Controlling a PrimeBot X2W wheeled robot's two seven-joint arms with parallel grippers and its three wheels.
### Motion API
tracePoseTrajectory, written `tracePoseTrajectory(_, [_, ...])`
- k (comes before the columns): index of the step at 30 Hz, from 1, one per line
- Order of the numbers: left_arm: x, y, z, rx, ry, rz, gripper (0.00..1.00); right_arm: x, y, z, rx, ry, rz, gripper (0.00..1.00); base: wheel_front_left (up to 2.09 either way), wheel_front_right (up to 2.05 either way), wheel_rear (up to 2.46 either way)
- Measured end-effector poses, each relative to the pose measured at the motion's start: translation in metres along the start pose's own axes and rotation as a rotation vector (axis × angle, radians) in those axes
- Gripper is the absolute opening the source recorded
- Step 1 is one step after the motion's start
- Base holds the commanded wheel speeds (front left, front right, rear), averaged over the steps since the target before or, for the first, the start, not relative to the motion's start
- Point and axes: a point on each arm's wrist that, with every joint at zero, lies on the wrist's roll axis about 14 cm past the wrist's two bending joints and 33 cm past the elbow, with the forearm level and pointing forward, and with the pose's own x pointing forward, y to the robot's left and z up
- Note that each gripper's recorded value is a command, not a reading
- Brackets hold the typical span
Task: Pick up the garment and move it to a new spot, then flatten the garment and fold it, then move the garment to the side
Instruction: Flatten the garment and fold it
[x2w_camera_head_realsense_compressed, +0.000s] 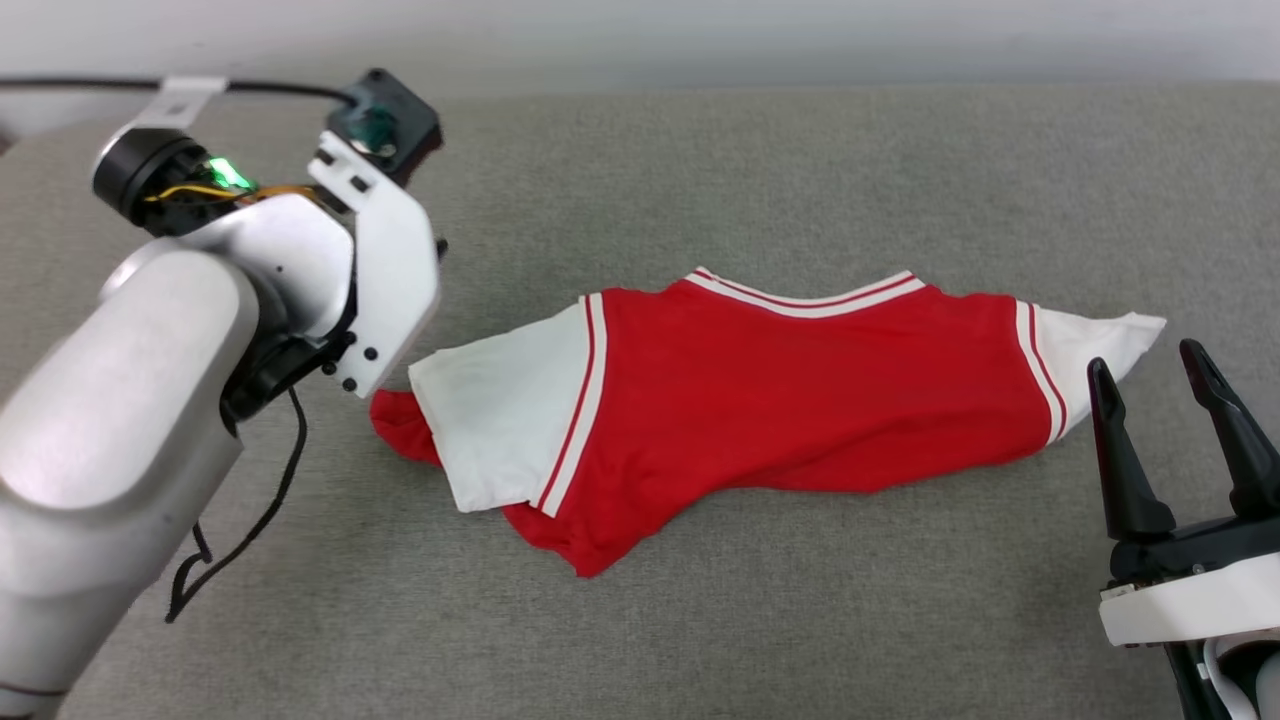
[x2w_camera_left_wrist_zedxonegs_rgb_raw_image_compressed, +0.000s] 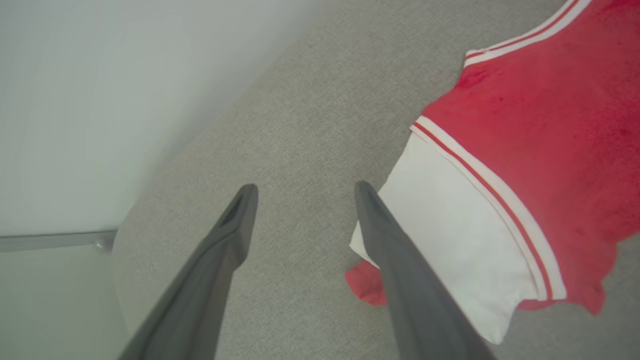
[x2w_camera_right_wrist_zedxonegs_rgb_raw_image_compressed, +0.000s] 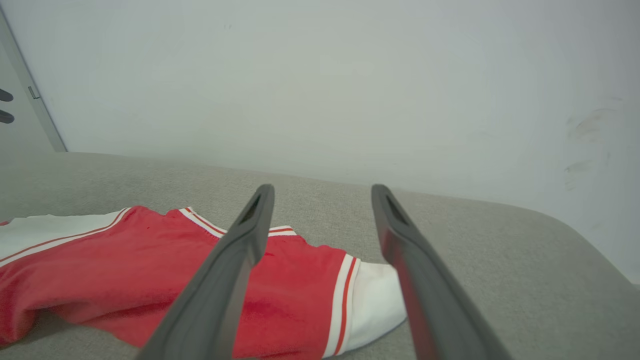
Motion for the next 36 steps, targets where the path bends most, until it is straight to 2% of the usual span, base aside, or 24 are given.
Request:
tracePoseTrajectory(7, [0.022,-0.029,-0.025,0.068,0.289,-0.177,1.0,0.002,-0.001,-0.015,0.006,0.032,-0.01,1.0,0.0,0.0,0.0])
tracePoseTrajectory(15, [0.057,-0.044,-0.074,0.081,0.536,-0.286,1.0,0.014,-0.006,-0.032,0.001,0.053,-0.024,1.0,0.0,0.0,0.0])
tracePoseTrajectory(20, [0.072,-0.049,-0.105,0.088,0.644,-0.327,1.0,0.015,-0.015,-0.045,-0.006,0.075,-0.049,1.0,0.0,0.0,0.0])
tracePoseTrajectory(26, [0.085,-0.055,-0.12,0.101,0.683,-0.361,1.0,0.018,-0.021,-0.057,-0.01,0.096,-0.063,1.0,0.0,0.0,0.0])
tracePoseTrajectory(27, [0.086,-0.057,-0.121,0.098,0.682,-0.369,0.93,0.018,-0.021,-0.059,-0.01,0.099,-0.063,1.0,0.0,0.0,0.0])
tracePoseTrajectory(28, [0.087,-0.058,-0.122,0.095,0.681,-0.374,0.18,0.018,-0.022,-0.061,-0.009,0.104,-0.064,1.0,0.0,0.0,0.0])
tracePoseTrajectory(29, [0.088,-0.058,-0.123,0.095,0.679,-0.375,0.0,0.018,-0.022,-0.062,-0.009,0.105,-0.065,1.0,0.0,0.0,0.0])
tracePoseTrajectory(36, [0.079,-0.059,-0.112,0.068,0.596,-0.374,0.0,0.021,-0.03,-0.049,-0.033,0.071,-0.07,1.0,0.0,0.0,0.0])
